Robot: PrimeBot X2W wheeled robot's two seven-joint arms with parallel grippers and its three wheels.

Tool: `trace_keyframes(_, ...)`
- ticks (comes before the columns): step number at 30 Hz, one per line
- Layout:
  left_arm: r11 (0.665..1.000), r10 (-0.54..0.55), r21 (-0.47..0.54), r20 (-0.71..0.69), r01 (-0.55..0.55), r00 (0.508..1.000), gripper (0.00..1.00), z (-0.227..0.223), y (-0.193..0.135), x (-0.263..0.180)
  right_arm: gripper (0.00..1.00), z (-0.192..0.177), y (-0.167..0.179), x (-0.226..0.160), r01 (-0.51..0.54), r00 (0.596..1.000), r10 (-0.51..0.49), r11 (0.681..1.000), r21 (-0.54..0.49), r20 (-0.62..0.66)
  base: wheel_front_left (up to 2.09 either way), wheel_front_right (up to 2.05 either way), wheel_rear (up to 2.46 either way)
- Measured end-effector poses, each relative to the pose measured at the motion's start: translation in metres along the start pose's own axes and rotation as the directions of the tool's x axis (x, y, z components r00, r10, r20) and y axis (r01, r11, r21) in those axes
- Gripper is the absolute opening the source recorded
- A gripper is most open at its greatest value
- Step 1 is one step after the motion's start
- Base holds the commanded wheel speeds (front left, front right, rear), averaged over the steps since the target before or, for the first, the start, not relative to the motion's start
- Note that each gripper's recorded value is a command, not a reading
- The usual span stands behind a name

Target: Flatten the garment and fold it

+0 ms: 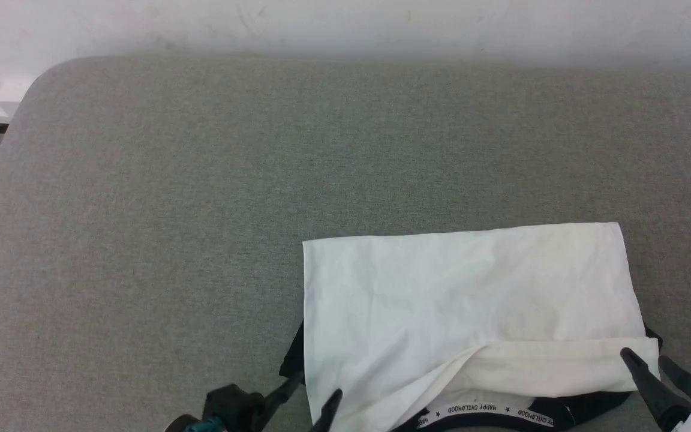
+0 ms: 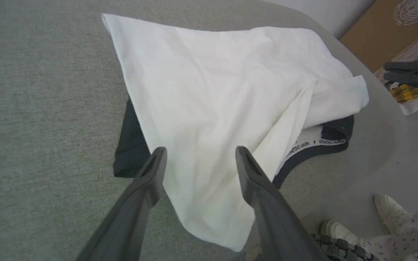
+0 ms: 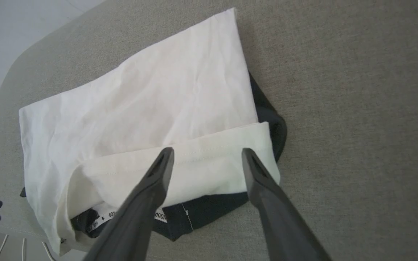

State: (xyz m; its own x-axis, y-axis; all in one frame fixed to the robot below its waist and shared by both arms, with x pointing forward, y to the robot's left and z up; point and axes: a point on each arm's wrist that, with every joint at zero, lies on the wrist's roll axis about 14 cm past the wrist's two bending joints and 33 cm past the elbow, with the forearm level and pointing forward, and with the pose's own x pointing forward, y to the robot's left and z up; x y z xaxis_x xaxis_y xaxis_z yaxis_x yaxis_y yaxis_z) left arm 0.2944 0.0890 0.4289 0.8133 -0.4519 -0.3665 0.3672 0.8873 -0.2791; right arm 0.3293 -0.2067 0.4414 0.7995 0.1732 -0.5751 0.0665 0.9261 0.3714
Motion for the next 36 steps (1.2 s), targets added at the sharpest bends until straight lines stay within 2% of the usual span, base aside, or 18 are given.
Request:
trace_keyframes(4, 0.997, 0.048, -0.067, 0.099, -0.041, 0.994, 1.00, 0.022, 0.008, -0.001, 1.00, 0.011, -0.001, -0.004, 0.001, 0.999, -0.001, 1.000, 0.005, 0.041, 0.00, 0.00, 0.00)
trace_keyframes(7, 0.990, 0.124, -0.091, 0.223, -0.106, 0.967, 1.00, 0.053, 0.025, -0.007, 1.00, 0.032, 0.000, -0.009, -0.002, 0.993, 0.001, 1.000, 0.009, 0.119, 0.00, 0.00, 0.00)
trace_keyframes(11, 0.975, 0.222, -0.078, 0.404, -0.209, 0.887, 1.00, 0.096, 0.047, -0.023, 1.00, 0.068, -0.007, -0.016, 0.019, 0.966, -0.022, 1.000, 0.013, 0.256, 0.00, 0.00, 0.00)
trace_keyframes(15, 0.954, 0.278, -0.053, 0.523, -0.294, 0.806, 1.00, 0.126, 0.055, -0.036, 1.00, 0.082, -0.016, -0.014, 0.076, 0.953, -0.066, 0.997, -0.021, 0.296, 0.00, 0.00, 0.00)
trace_keyframes(18, 0.931, 0.318, -0.039, 0.574, -0.363, 0.755, 1.00, 0.138, 0.061, -0.041, 1.00, 0.081, -0.019, -0.003, 0.096, 0.959, -0.082, 0.995, -0.040, 0.271, 0.00, 0.00, 0.00)
trace_keyframes(21, 0.916, 0.340, -0.032, 0.590, -0.400, 0.732, 1.00, 0.142, 0.063, -0.041, 1.00, 0.068, -0.020, 0.012, 0.101, 0.976, -0.087, 0.993, -0.063, 0.201, 0.00, 0.00, 0.00)
trace_keyframes(29, 0.905, 0.372, -0.046, 0.567, -0.422, 0.735, 1.00, 0.134, 0.068, -0.031, 1.00, 0.033, -0.038, 0.050, 0.135, 0.991, -0.133, 0.983, -0.128, 0.024, 0.00, 0.00, 0.00)
trace_keyframes(36, 0.892, 0.404, -0.052, 0.537, -0.449, 0.741, 1.00, 0.124, 0.077, -0.029, 1.00, -0.002, -0.029, 0.076, 0.061, 0.985, -0.081, 0.989, -0.133, -0.154, 0.00, 0.00, 0.00)
